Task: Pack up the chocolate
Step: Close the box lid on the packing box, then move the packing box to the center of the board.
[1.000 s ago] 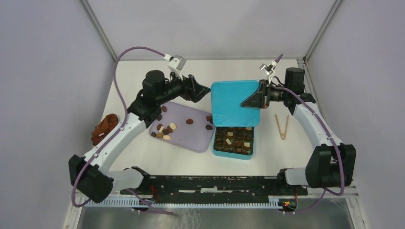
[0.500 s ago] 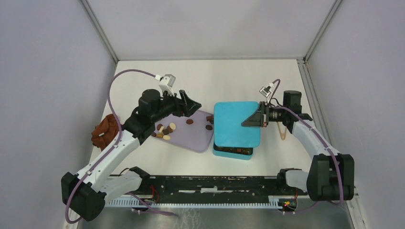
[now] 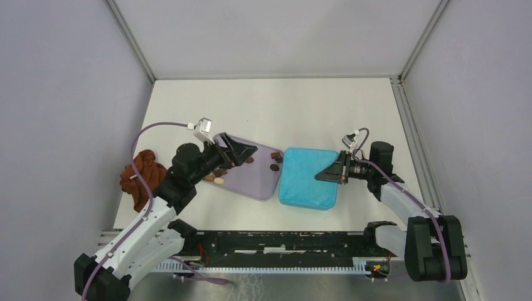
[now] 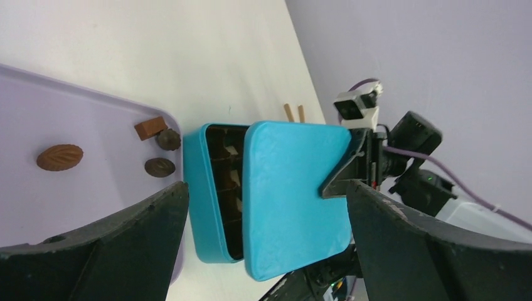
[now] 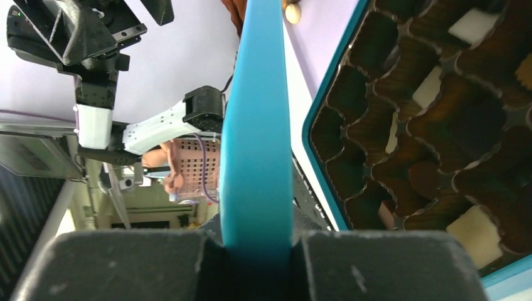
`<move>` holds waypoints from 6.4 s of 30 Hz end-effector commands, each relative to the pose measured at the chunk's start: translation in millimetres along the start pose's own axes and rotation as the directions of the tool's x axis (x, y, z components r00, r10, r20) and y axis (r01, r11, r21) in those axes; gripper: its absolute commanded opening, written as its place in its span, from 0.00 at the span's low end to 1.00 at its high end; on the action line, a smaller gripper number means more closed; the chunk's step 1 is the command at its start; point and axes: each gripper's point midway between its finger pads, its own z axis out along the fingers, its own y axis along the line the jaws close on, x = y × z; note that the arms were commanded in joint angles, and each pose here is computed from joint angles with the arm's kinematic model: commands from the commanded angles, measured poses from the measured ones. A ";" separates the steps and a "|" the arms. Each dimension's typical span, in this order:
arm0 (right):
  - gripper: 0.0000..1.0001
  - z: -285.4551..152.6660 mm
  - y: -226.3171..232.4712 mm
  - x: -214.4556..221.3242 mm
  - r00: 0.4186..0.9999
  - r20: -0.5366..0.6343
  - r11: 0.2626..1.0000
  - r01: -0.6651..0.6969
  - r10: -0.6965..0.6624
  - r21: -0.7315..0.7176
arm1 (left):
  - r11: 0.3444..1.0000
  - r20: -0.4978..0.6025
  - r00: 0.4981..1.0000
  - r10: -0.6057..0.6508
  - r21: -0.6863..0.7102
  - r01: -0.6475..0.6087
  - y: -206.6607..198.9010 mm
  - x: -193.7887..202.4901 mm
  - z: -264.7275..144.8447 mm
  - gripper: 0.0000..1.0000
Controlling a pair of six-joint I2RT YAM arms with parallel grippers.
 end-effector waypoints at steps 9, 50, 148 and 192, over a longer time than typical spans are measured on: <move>0.00 11.0 0.9 -14.8 0.996 0.084 1.000 -0.029 0.030 -0.011 | 0.992 -0.041 0.991 -0.127 -0.025 0.126 5.0 39.7 16.7 0.91; 0.05 10.2 -36.7 -20.9 0.995 0.071 0.992 -0.079 0.073 0.101 | 0.990 -0.334 0.942 0.039 -0.116 -0.082 20.2 130.4 69.4 0.65; 0.77 -20.6 -92.9 -119.5 0.972 -0.052 0.889 0.230 -0.229 0.397 | 0.986 -0.536 0.837 0.111 -0.048 -0.161 9.4 173.6 133.6 0.62; 0.84 -35.3 -90.6 -137.0 0.945 -0.075 0.882 0.323 -0.317 0.343 | 0.993 -0.522 0.847 0.102 -0.002 -0.120 -5.5 173.1 159.3 0.66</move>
